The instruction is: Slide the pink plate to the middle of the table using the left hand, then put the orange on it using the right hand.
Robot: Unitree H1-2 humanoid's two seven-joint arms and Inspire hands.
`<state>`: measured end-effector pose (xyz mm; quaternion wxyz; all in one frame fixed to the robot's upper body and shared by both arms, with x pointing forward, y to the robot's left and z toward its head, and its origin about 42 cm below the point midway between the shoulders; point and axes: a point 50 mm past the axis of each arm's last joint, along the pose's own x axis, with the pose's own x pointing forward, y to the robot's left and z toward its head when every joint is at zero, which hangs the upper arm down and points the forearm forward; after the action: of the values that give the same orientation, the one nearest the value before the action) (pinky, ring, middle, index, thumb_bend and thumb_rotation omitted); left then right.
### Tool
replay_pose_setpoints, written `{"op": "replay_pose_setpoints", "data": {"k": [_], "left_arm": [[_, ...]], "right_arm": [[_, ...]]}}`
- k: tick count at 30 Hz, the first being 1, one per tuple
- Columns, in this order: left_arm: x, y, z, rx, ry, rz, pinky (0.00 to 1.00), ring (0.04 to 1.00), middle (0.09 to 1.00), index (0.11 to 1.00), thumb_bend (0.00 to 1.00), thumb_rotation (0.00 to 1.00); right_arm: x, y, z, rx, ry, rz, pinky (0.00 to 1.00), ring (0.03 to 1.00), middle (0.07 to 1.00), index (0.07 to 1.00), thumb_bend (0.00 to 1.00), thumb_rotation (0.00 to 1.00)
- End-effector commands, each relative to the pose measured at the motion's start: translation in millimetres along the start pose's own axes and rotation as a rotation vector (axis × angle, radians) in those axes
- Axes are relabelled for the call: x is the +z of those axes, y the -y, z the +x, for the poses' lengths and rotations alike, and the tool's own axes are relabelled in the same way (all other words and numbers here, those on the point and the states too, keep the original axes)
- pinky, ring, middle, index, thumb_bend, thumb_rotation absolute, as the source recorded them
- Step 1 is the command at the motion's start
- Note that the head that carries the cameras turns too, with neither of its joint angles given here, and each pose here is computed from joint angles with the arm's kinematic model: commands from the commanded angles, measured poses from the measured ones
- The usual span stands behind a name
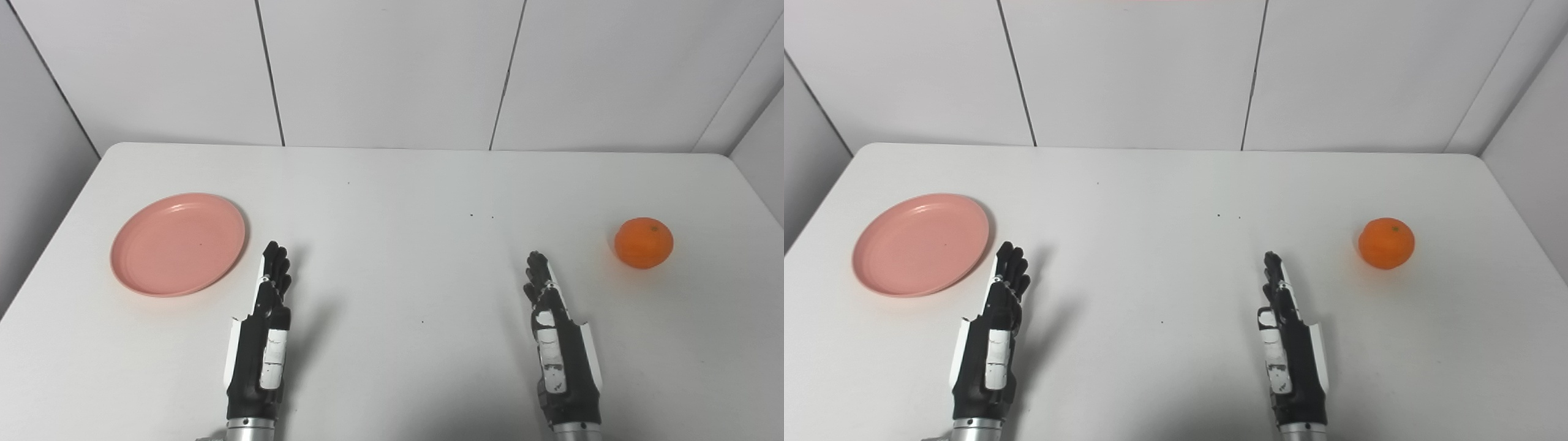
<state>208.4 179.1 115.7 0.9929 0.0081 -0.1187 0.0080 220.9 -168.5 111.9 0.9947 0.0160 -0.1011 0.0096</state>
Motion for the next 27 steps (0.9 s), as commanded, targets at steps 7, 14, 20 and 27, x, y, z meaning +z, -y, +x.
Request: {"op": "replay_pose_setpoints", "data": {"k": [7,14,20,27], "left_arm": [[-29,-22,-79,0.018,-0.228,0.072,1.00,0.997,1.000,1.000,0.82,1.00],[-27,-22,-77,0.015,-0.241,0.067,1.00,0.997,1.000,1.000,0.79,1.00],[-26,-21,-77,0.016,-0.243,0.067,1.00,0.995,0.998,1.000,0.78,1.00],[-29,-21,-74,0.016,-0.238,0.058,1.00,0.994,0.994,1.000,0.78,1.00]], "right_arm": [[-50,4,-40,-0.020,-0.257,0.013,1.00,0.994,0.970,0.955,0.81,1.00],[-50,3,-39,-0.012,-0.281,0.003,1.00,0.994,0.972,0.959,0.79,1.00],[-48,3,-39,-0.010,-0.284,0.003,1.00,0.994,0.970,0.955,0.78,1.00],[-17,6,-31,-0.011,-0.164,0.027,0.98,0.961,0.958,0.942,0.83,1.00]]}}
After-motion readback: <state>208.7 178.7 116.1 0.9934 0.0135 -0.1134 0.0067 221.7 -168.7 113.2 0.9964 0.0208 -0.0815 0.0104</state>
